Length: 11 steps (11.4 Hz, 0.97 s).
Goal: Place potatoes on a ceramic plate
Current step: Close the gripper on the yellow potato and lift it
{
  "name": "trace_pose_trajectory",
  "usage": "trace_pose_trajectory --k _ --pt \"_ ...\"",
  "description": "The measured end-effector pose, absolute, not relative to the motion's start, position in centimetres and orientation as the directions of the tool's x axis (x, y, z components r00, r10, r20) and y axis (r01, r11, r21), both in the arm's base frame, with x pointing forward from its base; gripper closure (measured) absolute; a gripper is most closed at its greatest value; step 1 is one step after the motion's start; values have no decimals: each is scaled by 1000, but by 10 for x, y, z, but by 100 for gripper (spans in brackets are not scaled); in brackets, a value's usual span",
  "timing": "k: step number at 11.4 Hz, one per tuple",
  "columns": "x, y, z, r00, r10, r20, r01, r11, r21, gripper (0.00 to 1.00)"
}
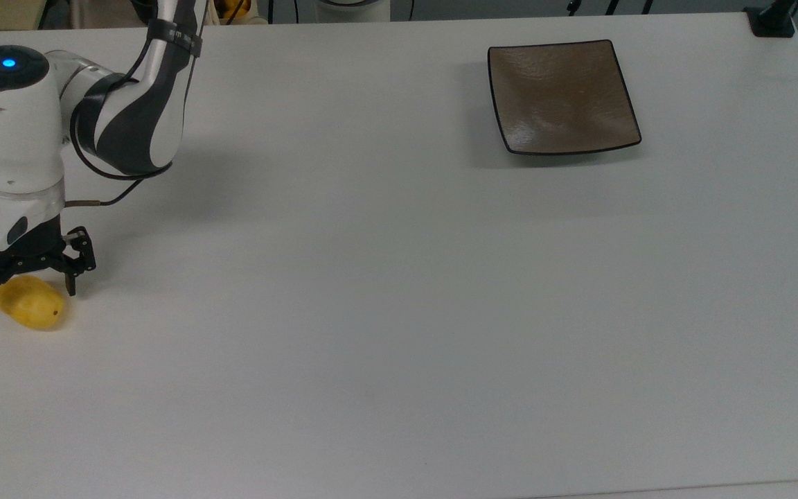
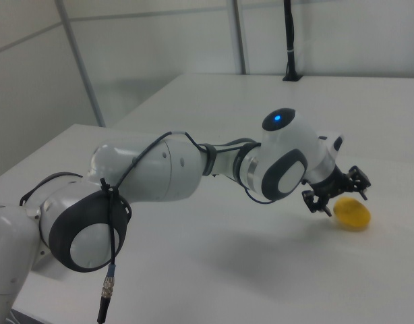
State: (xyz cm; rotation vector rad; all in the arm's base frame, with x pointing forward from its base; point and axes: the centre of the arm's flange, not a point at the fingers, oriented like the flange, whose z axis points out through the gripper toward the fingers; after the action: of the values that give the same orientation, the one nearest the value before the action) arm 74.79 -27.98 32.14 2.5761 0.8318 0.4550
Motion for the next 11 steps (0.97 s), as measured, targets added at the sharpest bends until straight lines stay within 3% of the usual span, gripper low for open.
trace_pose_trajectory --k 6,9,11 --pt "748 -283 308 771 611 178 482 -743 464 5" --pt "748 -281 308 755 643 128 516 -703 489 33" --pt "748 -280 306 742 664 91 541 -673 504 33"
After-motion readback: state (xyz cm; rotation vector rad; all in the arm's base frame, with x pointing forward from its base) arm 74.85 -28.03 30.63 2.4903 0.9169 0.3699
